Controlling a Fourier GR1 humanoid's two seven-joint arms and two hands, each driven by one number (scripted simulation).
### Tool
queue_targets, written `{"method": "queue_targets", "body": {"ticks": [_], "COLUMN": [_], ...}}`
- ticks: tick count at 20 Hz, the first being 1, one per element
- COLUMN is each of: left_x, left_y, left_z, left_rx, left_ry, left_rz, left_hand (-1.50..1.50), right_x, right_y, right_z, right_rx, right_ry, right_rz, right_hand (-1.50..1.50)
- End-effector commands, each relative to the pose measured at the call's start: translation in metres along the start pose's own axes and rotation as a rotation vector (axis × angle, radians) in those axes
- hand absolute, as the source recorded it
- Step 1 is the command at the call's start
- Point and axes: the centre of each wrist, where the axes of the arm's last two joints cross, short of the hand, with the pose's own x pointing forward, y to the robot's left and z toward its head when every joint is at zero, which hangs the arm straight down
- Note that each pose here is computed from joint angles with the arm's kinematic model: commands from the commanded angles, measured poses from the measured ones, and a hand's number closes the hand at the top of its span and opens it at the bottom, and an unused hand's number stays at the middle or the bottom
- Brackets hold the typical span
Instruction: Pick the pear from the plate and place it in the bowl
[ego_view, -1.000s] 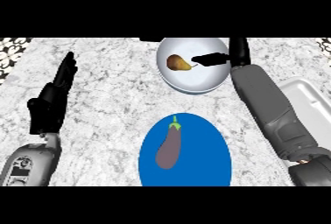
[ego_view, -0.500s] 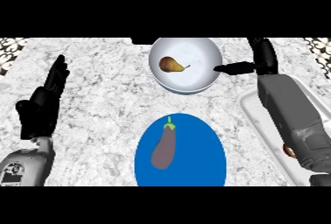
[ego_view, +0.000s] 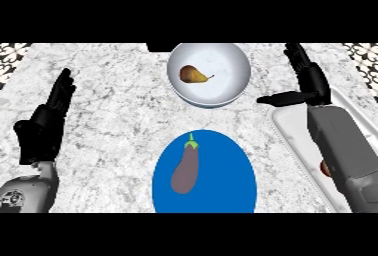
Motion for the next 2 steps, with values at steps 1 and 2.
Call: {"method": "queue_targets", "body": {"ticks": [1,2], "left_x": [-0.015,-0.003], "left_y": [0.011,-0.015], "left_z": [-0.005,-0.002], "left_rx": [0.005,0.001], "left_ry": [-0.011,-0.009], "left_rz": [-0.023,-0.007], "left_hand": [0.00,0.00], "right_x": [0.007,-0.004], "right_y": [0.000,-0.008], "right_z": [0.018,0.013], "right_rx": [0.018,0.005], "right_ry": [-0.009,-0.007], "right_rz": [0.002,-0.012], "right_hand": [-1.50,-1.50]}}
